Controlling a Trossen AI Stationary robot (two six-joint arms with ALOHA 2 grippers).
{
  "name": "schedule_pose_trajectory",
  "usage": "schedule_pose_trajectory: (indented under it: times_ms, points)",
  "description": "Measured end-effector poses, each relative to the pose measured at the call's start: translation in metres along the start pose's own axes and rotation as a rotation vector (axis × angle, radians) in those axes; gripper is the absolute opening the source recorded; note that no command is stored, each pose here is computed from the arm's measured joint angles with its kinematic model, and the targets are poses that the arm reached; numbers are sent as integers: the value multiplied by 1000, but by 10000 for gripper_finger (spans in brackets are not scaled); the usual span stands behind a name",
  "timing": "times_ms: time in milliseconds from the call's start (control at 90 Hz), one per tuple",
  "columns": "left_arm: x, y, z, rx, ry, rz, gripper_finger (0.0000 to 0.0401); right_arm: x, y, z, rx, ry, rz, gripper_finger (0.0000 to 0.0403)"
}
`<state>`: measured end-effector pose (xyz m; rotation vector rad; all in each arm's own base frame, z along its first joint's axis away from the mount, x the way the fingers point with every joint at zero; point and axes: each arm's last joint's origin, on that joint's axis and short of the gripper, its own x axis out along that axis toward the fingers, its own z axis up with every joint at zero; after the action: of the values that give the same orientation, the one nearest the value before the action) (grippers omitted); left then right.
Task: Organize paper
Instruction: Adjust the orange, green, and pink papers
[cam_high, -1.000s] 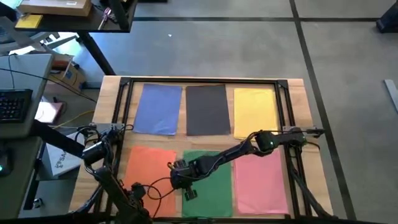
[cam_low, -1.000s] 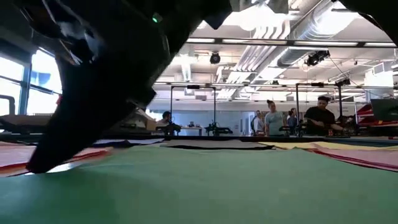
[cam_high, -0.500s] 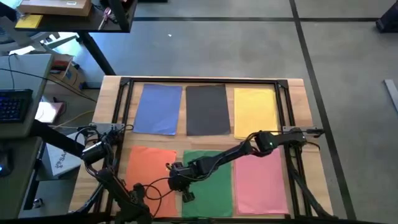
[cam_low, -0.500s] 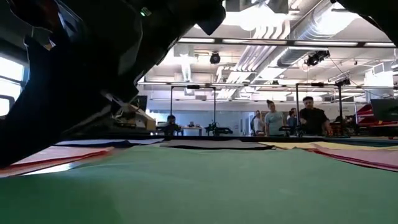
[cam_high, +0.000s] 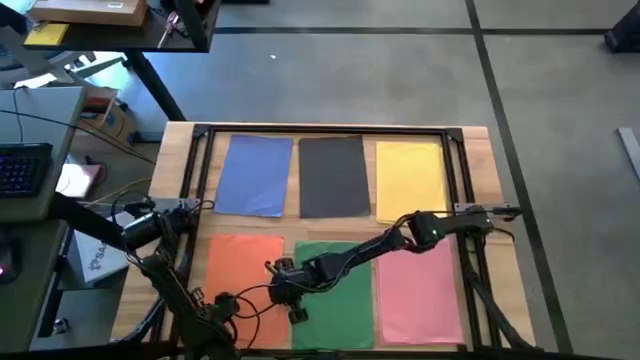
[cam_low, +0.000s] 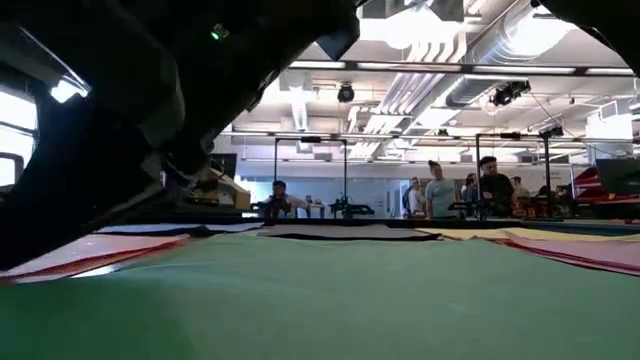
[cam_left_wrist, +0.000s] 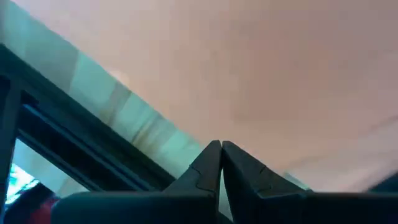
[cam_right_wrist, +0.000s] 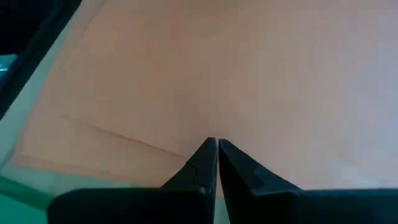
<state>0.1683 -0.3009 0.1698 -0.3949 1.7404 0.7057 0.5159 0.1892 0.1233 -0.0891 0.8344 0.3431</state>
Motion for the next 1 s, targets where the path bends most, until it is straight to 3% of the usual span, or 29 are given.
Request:
schedule_pose_trajectory:
  times_ms: [211,400,556,1000]
  points:
    - [-2,2,-19,-94,10,-63,0,-6,6,1,1,34,127,0]
    - [27,6,-24,-99,91,-5,0,-5,12,-6,-23,87,133,0]
    - [41,6,-22,-89,81,-39,0,0,13,-9,-16,91,134,0]
    - [27,-7,-28,-78,-6,-173,0,8,12,-12,18,76,109,0]
